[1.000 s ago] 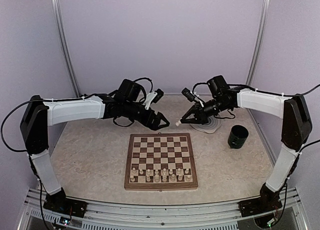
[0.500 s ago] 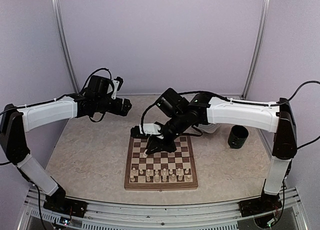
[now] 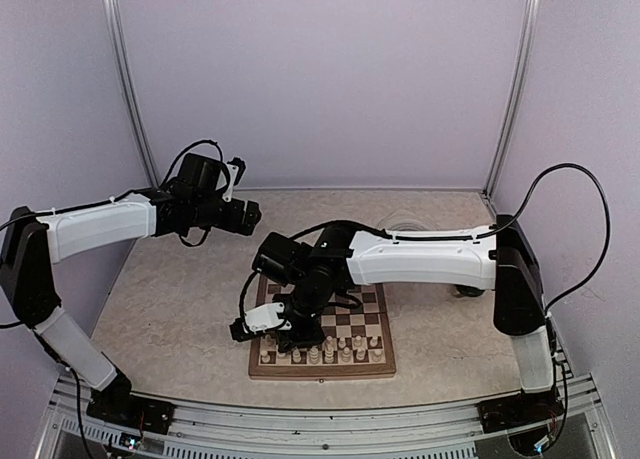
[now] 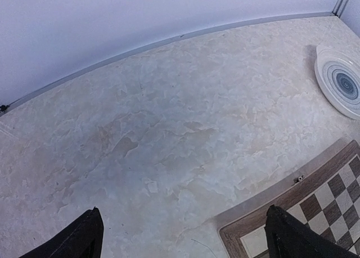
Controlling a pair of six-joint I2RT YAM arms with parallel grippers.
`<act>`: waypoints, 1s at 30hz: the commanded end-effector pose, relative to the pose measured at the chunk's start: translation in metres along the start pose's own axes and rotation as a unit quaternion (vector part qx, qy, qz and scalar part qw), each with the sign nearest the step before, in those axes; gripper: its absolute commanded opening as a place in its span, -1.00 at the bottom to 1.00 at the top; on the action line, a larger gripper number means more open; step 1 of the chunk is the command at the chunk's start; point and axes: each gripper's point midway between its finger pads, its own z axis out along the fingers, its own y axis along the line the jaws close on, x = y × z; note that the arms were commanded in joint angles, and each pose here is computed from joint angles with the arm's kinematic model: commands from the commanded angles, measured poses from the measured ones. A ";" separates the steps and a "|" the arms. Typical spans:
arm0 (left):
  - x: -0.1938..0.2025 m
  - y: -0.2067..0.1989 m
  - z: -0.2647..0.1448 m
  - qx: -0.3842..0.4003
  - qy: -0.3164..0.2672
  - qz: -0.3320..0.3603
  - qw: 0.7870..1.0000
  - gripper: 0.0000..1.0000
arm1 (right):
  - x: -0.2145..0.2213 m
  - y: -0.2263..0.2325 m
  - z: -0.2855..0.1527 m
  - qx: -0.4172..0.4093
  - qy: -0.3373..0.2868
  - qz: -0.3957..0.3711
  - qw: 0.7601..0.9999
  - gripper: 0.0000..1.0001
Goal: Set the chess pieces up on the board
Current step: Place the knight at b1.
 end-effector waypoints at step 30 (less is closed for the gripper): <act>-0.007 -0.025 -0.011 0.019 -0.004 0.030 0.999 0.98 | 0.009 0.005 0.028 -0.006 0.052 -0.011 0.999 -0.77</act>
